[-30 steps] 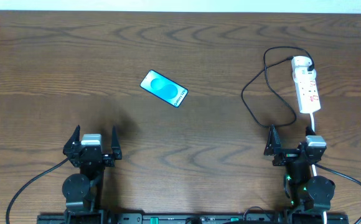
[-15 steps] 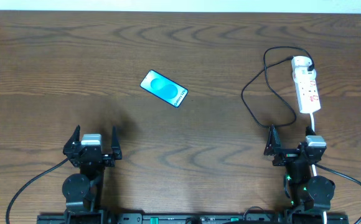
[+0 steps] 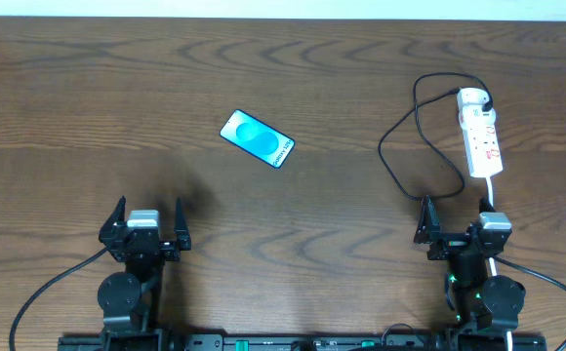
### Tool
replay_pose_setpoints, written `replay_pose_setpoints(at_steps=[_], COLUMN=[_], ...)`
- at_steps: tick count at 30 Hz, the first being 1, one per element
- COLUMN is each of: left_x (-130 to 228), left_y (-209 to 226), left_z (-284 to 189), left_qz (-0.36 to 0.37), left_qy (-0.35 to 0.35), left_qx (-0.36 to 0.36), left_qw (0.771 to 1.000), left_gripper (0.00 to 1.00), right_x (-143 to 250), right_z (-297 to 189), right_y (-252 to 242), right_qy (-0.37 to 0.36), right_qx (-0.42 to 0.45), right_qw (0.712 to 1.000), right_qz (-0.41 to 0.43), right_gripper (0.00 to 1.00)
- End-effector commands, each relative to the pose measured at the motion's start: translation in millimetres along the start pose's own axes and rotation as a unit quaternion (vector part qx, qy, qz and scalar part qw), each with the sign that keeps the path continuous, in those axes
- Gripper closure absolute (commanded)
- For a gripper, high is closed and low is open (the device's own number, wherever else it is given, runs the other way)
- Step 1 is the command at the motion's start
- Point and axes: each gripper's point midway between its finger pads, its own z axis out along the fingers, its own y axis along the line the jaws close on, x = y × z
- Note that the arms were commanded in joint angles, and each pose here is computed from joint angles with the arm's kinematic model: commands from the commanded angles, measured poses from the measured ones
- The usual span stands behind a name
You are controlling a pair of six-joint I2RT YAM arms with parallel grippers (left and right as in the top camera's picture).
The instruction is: Plug charger to phone and switch on socket
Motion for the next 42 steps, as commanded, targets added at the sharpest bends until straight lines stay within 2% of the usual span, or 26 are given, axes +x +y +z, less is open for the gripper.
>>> replay_pose_setpoints(at_steps=[1,35,42], left_x=[15,15,-10], left_y=[-4,-4,-10], left_z=[2,2,1], left_qz=[0.008,0.008,0.010], left_qy=[0.017,0.017,-0.034], left_qx=[0.009,0.009,0.028], left_qw=[1.000,1.000,0.999], left_gripper=[0.07,0.07,0.07], right_x=[-1,-1,-1], right_z=[-1,-1,-1], right_y=[0,0,0], right_qy=[-0.003,-0.003,-0.003], right_qx=[-0.001,-0.001,-0.001], right_qw=[1.000,1.000,1.000], right_qz=[-0.004,-0.004,-0.003], right_gripper=[0.01,0.01,0.01])
